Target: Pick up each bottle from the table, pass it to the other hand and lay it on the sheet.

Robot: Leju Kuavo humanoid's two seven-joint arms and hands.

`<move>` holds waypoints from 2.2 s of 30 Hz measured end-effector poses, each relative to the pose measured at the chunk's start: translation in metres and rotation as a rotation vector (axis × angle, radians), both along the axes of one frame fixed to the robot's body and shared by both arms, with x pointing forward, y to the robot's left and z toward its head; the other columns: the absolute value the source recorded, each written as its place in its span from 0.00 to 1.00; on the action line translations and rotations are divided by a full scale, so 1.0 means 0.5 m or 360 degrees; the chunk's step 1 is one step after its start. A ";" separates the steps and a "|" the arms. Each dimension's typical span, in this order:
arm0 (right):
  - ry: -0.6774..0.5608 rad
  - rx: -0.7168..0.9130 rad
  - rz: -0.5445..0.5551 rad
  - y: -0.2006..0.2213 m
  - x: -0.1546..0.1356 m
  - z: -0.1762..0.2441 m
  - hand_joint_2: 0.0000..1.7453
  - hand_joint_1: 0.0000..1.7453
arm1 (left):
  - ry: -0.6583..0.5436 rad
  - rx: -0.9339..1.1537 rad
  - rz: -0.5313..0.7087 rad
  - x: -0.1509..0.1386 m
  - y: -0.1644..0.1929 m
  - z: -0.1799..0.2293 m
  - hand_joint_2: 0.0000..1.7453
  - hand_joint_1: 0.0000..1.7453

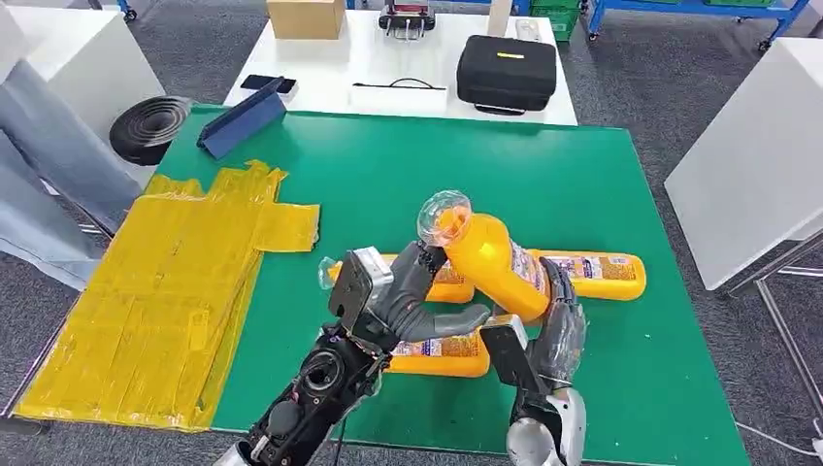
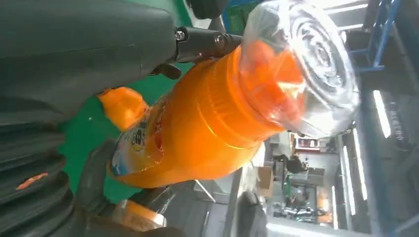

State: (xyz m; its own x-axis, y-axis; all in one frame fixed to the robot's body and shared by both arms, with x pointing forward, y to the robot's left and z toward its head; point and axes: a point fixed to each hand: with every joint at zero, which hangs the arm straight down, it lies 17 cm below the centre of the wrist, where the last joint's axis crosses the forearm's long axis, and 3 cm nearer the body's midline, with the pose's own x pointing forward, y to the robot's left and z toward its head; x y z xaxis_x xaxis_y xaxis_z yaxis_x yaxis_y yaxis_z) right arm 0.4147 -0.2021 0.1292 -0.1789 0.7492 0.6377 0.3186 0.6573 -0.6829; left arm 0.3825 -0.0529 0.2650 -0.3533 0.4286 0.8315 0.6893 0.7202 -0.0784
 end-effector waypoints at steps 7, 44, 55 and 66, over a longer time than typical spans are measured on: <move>0.0026 0.0020 -0.0023 -0.015 -0.001 -0.010 1.00 1.00 | 0.0037 0.0046 -0.0176 -0.023 -0.046 -0.015 1.00 0.00; 0.0043 0.0008 -0.0015 -0.018 0.019 -0.014 1.00 1.00 | -0.0145 0.0405 0.0049 -0.008 -0.081 -0.072 1.00 0.00; 0.0070 -0.0064 0.0045 0.010 0.033 -0.019 1.00 1.00 | -0.0035 0.0298 0.0058 0.005 -0.059 -0.075 1.00 0.00; 0.0102 -0.0109 0.0077 0.025 0.045 -0.028 1.00 1.00 | -0.0011 0.0289 0.0080 0.015 -0.048 -0.079 1.00 0.00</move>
State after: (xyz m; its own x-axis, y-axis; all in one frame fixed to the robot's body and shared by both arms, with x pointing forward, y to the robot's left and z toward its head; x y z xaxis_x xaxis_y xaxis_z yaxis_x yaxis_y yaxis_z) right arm 0.4374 -0.1895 0.1151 -0.1764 0.7828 0.5967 0.2418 0.6221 -0.7446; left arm 0.3898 -0.0768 0.2253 -0.3764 0.2533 0.8912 0.6519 0.7558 0.0606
